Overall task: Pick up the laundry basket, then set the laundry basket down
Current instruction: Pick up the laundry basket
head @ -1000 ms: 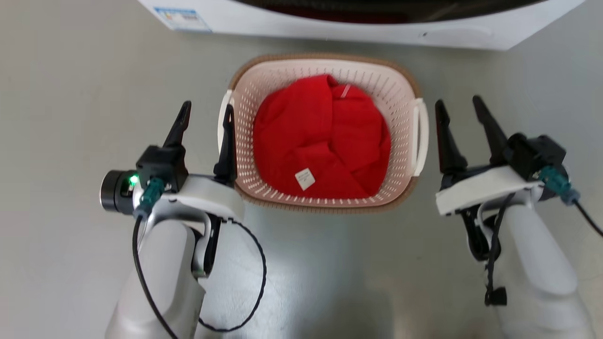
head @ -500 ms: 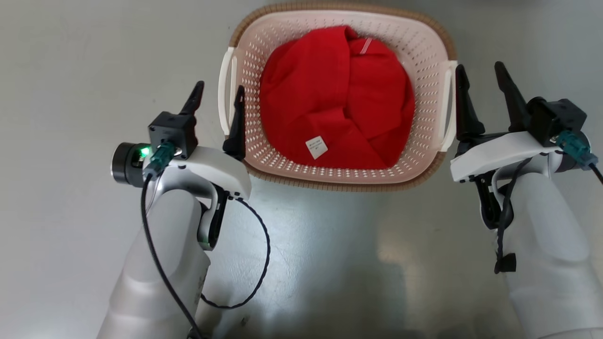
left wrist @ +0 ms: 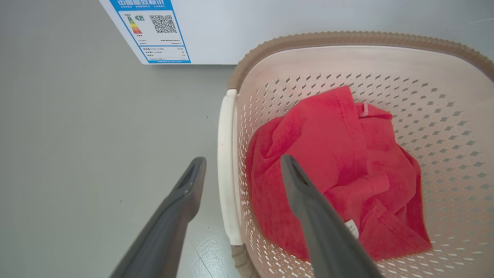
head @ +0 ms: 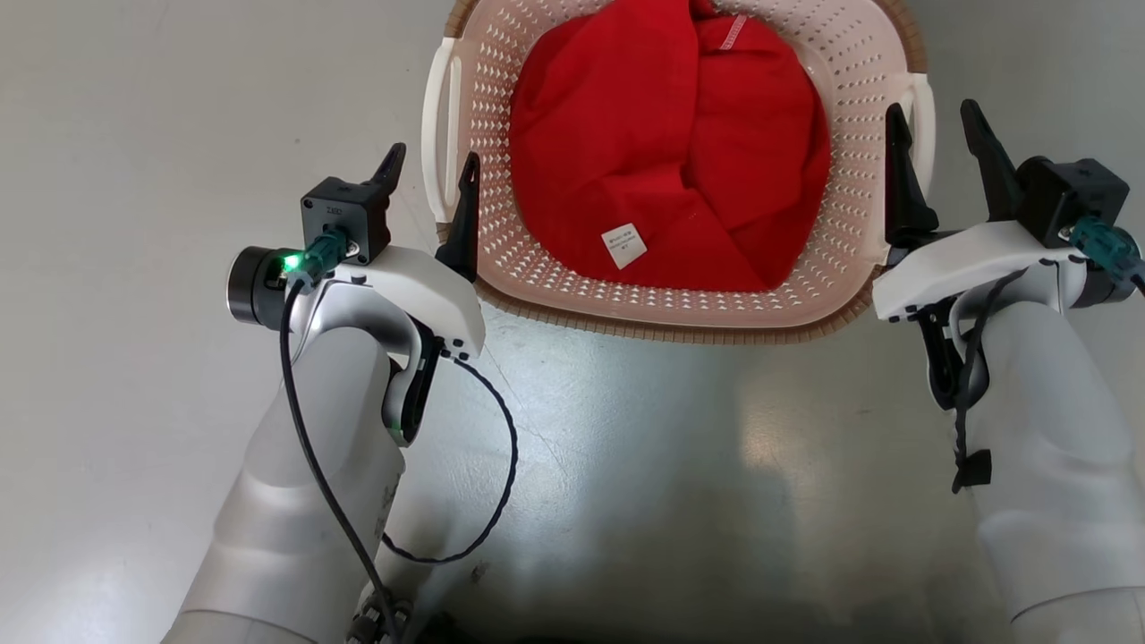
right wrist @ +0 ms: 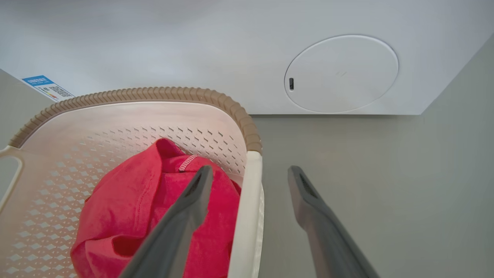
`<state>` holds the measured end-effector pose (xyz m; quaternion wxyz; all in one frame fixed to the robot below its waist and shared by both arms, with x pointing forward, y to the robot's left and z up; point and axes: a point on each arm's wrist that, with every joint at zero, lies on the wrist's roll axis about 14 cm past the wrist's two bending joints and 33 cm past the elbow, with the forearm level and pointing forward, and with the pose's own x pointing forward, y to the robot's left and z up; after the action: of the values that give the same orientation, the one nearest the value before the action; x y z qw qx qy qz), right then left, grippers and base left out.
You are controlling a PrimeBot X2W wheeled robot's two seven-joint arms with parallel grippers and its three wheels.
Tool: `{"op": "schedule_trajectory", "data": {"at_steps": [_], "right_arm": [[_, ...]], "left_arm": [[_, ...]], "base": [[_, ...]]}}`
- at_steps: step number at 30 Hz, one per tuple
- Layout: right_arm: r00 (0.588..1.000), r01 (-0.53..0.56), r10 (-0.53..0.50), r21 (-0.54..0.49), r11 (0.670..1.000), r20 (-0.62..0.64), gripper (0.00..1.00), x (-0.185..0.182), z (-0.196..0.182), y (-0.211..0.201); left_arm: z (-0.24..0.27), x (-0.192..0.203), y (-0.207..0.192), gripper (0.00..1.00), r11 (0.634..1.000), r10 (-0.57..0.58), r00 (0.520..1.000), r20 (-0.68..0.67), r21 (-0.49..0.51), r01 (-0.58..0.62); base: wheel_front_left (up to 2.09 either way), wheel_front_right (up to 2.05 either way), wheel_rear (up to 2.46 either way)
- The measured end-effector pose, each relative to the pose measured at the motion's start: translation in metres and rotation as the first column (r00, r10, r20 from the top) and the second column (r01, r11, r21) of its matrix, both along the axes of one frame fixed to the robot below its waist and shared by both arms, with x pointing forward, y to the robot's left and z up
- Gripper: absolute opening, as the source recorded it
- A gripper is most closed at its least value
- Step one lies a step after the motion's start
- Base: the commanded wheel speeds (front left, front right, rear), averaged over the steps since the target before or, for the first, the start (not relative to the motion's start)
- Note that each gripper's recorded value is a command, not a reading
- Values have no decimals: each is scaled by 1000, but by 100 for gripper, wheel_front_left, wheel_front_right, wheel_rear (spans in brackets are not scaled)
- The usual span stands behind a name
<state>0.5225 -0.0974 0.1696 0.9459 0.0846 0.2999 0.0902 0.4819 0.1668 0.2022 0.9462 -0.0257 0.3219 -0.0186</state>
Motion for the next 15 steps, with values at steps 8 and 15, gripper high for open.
{"op": "schedule_trajectory", "data": {"at_steps": [8,15], "right_arm": [[996,-20,19,-5,1000,-85,100,-18,-25,5],[994,-34,33,-7,999,-106,100,-15,-37,9]], "left_arm": [[-15,-2,2,100,1000,-3,999,-52,3,4],[-33,-9,7,100,1000,9,993,-119,10,-8]], "base": [[0,0,0],[0,0,0]]}}
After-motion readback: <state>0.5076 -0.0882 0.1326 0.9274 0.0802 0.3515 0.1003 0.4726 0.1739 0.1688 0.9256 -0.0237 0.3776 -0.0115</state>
